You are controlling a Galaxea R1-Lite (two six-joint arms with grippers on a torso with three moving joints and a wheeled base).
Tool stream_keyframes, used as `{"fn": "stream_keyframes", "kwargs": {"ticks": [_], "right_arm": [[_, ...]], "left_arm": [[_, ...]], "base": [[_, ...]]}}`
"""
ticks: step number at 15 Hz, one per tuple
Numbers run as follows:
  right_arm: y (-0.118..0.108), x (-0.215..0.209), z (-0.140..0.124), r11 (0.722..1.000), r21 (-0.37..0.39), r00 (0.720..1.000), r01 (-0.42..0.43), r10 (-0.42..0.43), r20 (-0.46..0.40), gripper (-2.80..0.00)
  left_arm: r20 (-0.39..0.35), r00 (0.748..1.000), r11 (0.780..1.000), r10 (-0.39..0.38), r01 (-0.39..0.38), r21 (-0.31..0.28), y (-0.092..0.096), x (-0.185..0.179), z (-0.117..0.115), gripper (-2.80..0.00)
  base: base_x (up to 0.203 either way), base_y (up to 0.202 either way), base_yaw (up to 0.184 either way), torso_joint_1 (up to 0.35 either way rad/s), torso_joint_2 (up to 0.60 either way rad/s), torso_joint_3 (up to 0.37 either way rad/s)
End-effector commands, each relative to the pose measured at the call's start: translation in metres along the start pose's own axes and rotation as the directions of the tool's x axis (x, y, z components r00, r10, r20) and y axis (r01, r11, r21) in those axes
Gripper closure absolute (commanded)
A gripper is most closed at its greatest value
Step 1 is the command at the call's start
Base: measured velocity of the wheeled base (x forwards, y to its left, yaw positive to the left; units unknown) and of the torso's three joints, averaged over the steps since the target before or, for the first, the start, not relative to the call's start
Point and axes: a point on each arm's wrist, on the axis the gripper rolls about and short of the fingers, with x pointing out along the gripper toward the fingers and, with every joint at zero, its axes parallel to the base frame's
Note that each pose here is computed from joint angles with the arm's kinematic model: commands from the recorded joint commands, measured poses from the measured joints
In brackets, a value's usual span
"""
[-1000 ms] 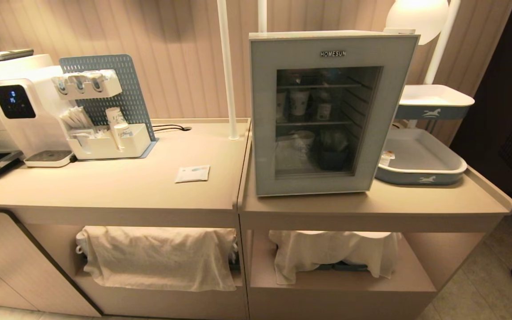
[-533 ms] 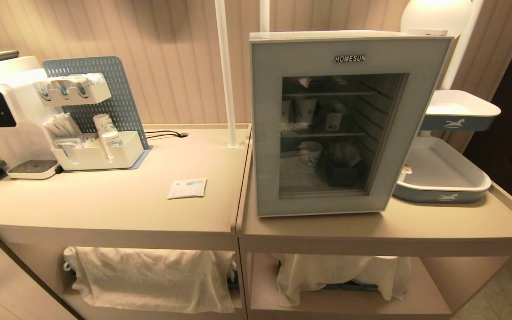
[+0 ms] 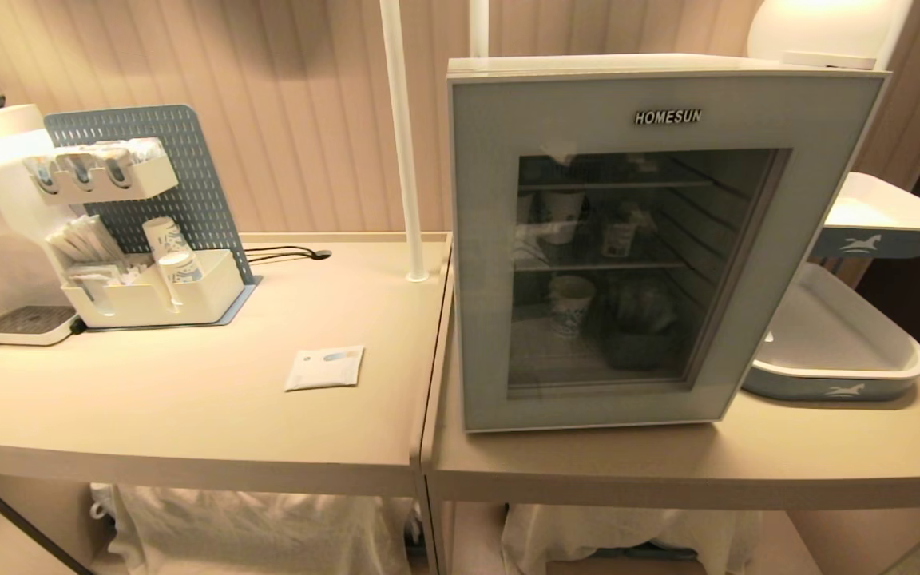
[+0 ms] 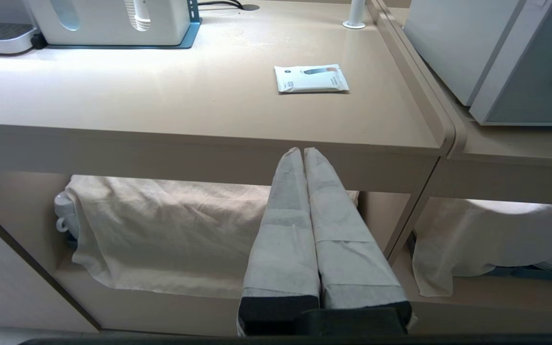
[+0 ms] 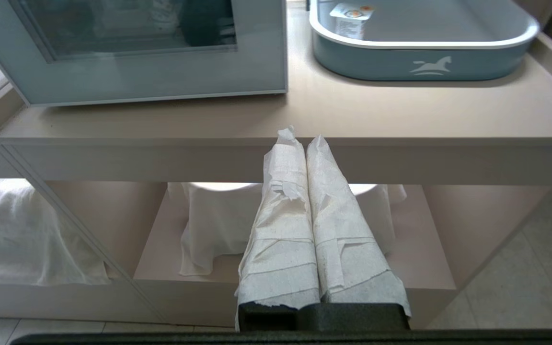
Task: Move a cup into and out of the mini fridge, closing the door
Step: Open the freezer door
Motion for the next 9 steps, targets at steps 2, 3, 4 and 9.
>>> {"fn": "stream_keyframes", "kwargs": {"ticks": [2,3,4,9], "right_arm": [[0.0000,0.0001,0.0000,1.000,0.000,1.000,-0.001,0.001,-0.002,0.00],[0.0000,0.0001,0.0000,1.000,0.000,1.000,-0.001,0.001,-0.002,0.00],[0.0000,0.0001,0.0000,1.000,0.000,1.000,-0.001,0.001,-0.002,0.00],[0.0000,0.0001,0.0000,1.000,0.000,1.000,-0.001,0.001,-0.002,0.00]], "left_arm": [[-0.003,1.000,1.000,0.001,-0.001,-0.001,0.0000,0.0002,-0.0004,0.00],[-0.003,1.000,1.000,0.001,-0.001,-0.001,0.0000,0.0002,-0.0004,0.00],[-0.003,1.000,1.000,0.001,-0.001,-0.001,0.0000,0.0002,-0.0004,0.00],[-0.004,1.000,1.000,0.001,-0.001,0.000,0.0000,0.0002,-0.0005,0.00]], "base": [[0.000,0.000,0.000,0.000,0.00,0.000],[0.000,0.000,0.000,0.000,0.00,0.000],[0.000,0.000,0.000,0.000,0.00,0.000],[0.010,-0.149,-0.005,0.003,0.00,0.002]]}}
